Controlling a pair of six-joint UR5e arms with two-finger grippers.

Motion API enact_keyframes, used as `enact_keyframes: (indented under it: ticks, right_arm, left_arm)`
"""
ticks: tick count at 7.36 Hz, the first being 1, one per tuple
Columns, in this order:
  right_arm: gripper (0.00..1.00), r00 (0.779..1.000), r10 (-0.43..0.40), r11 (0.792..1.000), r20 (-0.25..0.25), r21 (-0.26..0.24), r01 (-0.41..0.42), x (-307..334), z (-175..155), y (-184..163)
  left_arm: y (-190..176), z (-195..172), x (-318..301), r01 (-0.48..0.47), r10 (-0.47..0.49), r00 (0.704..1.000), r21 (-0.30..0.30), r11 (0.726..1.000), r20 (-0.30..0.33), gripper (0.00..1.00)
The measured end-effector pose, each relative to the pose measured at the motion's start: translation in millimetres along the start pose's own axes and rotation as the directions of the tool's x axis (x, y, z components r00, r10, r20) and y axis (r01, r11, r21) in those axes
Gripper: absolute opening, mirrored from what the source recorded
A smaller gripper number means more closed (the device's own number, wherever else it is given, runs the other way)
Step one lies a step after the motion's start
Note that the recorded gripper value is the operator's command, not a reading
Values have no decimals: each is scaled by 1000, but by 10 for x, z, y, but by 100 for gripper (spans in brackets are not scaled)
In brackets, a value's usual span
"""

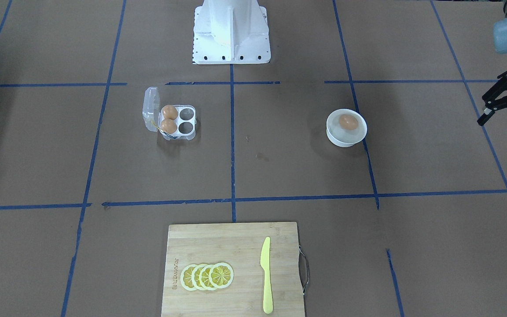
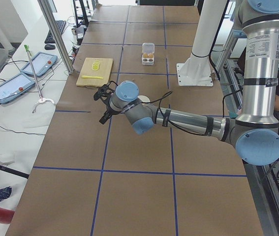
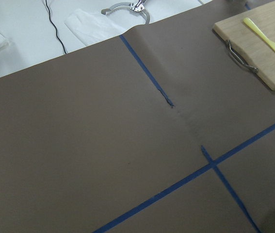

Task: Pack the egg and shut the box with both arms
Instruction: 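Move the left gripper over the white bowl holding the brown egg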

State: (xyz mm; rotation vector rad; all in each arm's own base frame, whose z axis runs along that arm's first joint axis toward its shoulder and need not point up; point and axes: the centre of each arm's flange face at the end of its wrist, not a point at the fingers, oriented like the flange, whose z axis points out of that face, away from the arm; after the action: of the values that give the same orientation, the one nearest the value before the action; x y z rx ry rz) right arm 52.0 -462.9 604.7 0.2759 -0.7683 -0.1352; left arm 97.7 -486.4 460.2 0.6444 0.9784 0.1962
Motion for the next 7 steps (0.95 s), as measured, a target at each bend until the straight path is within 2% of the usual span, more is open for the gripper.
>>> enact_keyframes:
  ticks: [2, 4, 7]
  right_arm:
    - [100, 1000, 1, 1000, -1, -1, -1, 3, 0, 13]
    - [100, 1000, 2, 1000, -1, -2, -2, 8, 4, 29]
    - [100, 1000, 5, 1000, -1, -5, -5, 16, 12, 51]
  left_arm:
    - [57, 372, 770, 122, -122, 992, -5, 993, -29, 100]
    - [286, 777, 1410, 207, -207, 978, -12, 978, -28, 100]
    - [660, 1176, 1956, 201, -202, 979, -57, 978, -19, 100]
